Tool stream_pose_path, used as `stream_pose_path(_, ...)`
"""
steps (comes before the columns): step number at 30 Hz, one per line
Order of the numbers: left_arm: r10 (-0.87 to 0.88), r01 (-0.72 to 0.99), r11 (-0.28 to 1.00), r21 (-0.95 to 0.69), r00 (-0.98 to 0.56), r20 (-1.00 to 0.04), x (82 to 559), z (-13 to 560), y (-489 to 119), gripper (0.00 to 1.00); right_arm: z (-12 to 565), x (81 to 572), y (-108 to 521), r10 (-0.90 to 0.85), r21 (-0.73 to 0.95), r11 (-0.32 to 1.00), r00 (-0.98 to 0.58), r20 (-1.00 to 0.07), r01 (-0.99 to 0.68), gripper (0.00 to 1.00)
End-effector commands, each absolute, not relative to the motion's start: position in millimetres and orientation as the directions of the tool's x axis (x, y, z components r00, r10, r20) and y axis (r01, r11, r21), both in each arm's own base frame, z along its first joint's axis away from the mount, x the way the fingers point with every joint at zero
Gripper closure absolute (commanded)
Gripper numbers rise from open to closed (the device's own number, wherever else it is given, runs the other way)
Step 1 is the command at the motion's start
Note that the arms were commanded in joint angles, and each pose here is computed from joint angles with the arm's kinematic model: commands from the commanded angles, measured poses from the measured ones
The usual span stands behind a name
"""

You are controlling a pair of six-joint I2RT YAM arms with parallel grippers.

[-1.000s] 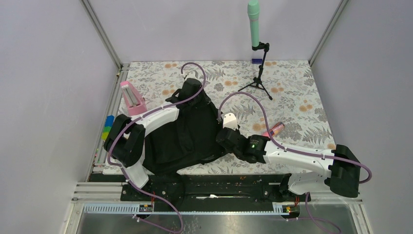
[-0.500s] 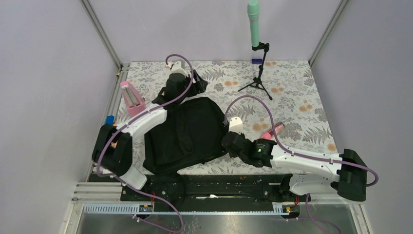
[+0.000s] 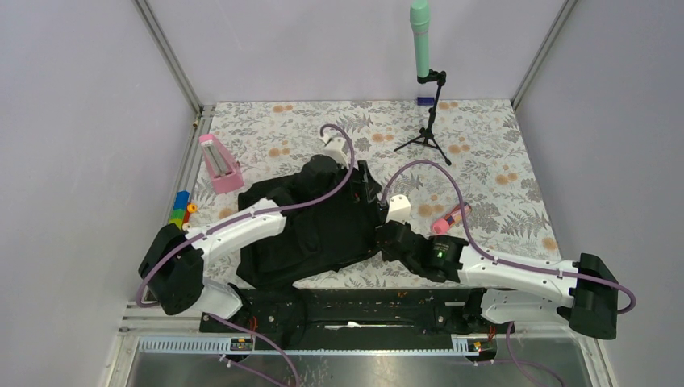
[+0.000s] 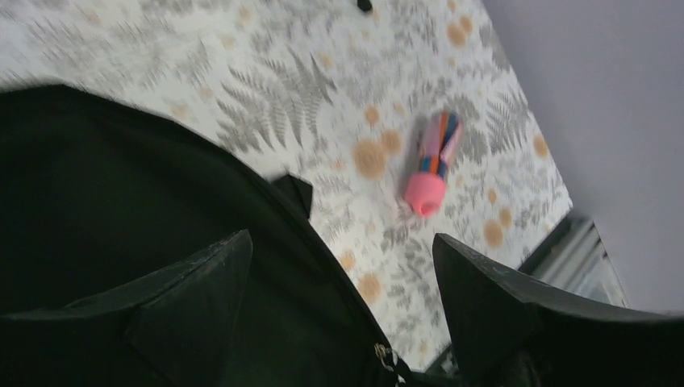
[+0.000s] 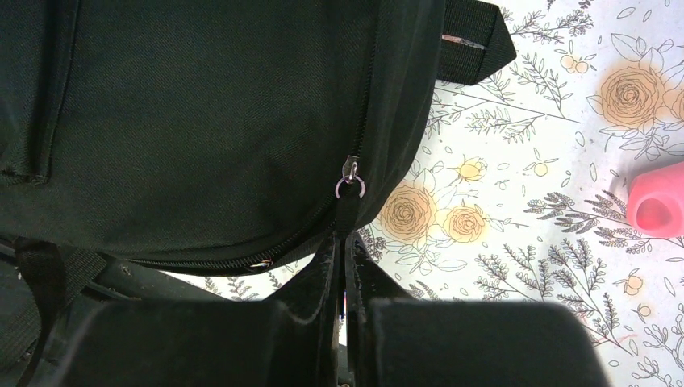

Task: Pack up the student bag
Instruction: Zip the student bag at the center of the board.

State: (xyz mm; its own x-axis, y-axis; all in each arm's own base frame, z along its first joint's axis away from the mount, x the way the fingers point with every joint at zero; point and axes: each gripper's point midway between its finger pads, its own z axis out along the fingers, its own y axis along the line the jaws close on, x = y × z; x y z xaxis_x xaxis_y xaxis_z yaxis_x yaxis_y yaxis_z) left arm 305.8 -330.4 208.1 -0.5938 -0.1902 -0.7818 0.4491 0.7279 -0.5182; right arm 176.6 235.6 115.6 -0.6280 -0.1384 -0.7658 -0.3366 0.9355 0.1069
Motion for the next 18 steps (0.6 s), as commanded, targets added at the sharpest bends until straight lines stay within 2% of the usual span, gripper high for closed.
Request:
stream_pose_path(1, -0.145, 0.417, 0.716, -0.56, -0.696, -0.703, 276, 178, -345, 0.14, 124, 179, 237, -0.077, 0.147, 0.94, -0.609, -0.789, -0.309, 1.0)
stream_pose_path(7, -0.121, 0.424, 0.687, -0.59, -0.734, -0.668, 247, 165, -368, 0.16, 124, 179, 237, -0.078, 0.146, 0.94, -0.609, -0.789, -0.309, 1.0)
stream_pose_path(8, -0.106, 0.426, 0.692, -0.583, -0.738, -0.666, 244, 162, -370, 0.2, 123, 179, 236, -0.078, 0.145, 0.94, -0.609, -0.789, -0.308, 1.0)
stream_pose_path(11, -0.079, 0.421, 0.707, -0.568, -0.752, -0.655, 238, 151, -373, 0.44, 123, 178, 236, -0.077, 0.145, 0.941, -0.61, -0.789, -0.307, 1.0)
stream_pose_path(12, -0.071, 0.419, 0.71, -0.566, -0.757, -0.649, 236, 147, -375, 0.49, 123, 178, 235, -0.077, 0.144, 0.941, -0.61, -0.789, -0.306, 1.0)
stream_pose_path(16, -0.063, 0.409, 0.736, -0.539, -0.752, -0.656, 237, 139, -377, 0.61, 122, 178, 235, -0.076, 0.146, 0.941, -0.611, -0.788, -0.305, 1.0)
stream_pose_path(18, -0.057, 0.408, 0.738, -0.537, -0.755, -0.653, 237, 136, -380, 0.63, 122, 178, 235, -0.079, 0.145, 0.94, -0.611, -0.787, -0.308, 1.0)
